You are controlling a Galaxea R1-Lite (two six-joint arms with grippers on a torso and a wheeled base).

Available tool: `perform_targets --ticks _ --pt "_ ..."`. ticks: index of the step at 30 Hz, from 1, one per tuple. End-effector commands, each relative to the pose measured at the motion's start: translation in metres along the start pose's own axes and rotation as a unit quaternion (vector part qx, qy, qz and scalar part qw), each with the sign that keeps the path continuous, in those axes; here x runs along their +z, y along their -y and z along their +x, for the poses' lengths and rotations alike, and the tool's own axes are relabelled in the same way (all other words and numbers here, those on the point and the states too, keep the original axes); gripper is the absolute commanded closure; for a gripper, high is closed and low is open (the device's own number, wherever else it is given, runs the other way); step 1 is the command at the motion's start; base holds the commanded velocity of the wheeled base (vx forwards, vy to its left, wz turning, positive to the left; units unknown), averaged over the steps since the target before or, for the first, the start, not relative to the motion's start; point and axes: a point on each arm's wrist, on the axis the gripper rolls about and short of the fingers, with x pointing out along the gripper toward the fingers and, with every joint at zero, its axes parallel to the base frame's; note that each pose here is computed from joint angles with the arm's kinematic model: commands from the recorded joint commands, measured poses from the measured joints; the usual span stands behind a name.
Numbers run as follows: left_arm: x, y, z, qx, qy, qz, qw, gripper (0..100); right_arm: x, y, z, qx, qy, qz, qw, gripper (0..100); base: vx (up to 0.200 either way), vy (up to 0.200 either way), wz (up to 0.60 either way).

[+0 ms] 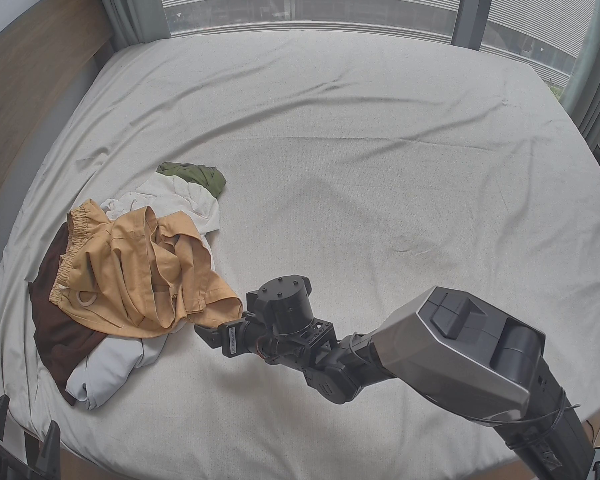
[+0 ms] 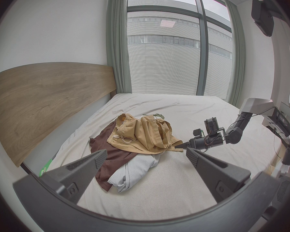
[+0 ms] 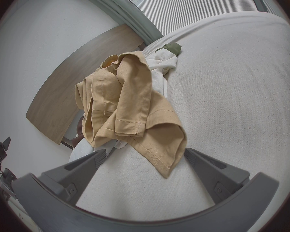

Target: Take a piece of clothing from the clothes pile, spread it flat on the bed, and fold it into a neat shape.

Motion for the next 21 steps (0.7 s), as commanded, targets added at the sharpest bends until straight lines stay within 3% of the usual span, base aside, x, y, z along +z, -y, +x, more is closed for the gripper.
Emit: perform_targets --ticks 1,8,9,21 --pt "-0.0051 0.0 0.0 0.001 0.0 0.0 1.0 0 -0.0059 0.0001 0.007 0.002 0.0 0.001 1.0 0 0.0 0.0 0.0" --pt "-0.0051 0.0 0.0 0.001 0.0 0.0 1.0 0 -0.0075 0.0015 0.0124 -0.005 0.009 0.004 0.9999 0 0.0 0.0 0.0" --pt "-0.0051 0.0 0.0 0.001 0.0 0.0 1.0 0 -0.0079 0.002 0.0134 -0.008 0.011 0.005 0.9999 100 0.0 0.0 0.0" --pt "-0.0052 0.0 0.0 0.001 -0.001 0.0 1.0 0 -0.0065 0.0054 0.0136 -0.021 0.017 0.015 0.9995 100 0.0 0.0 0.0"
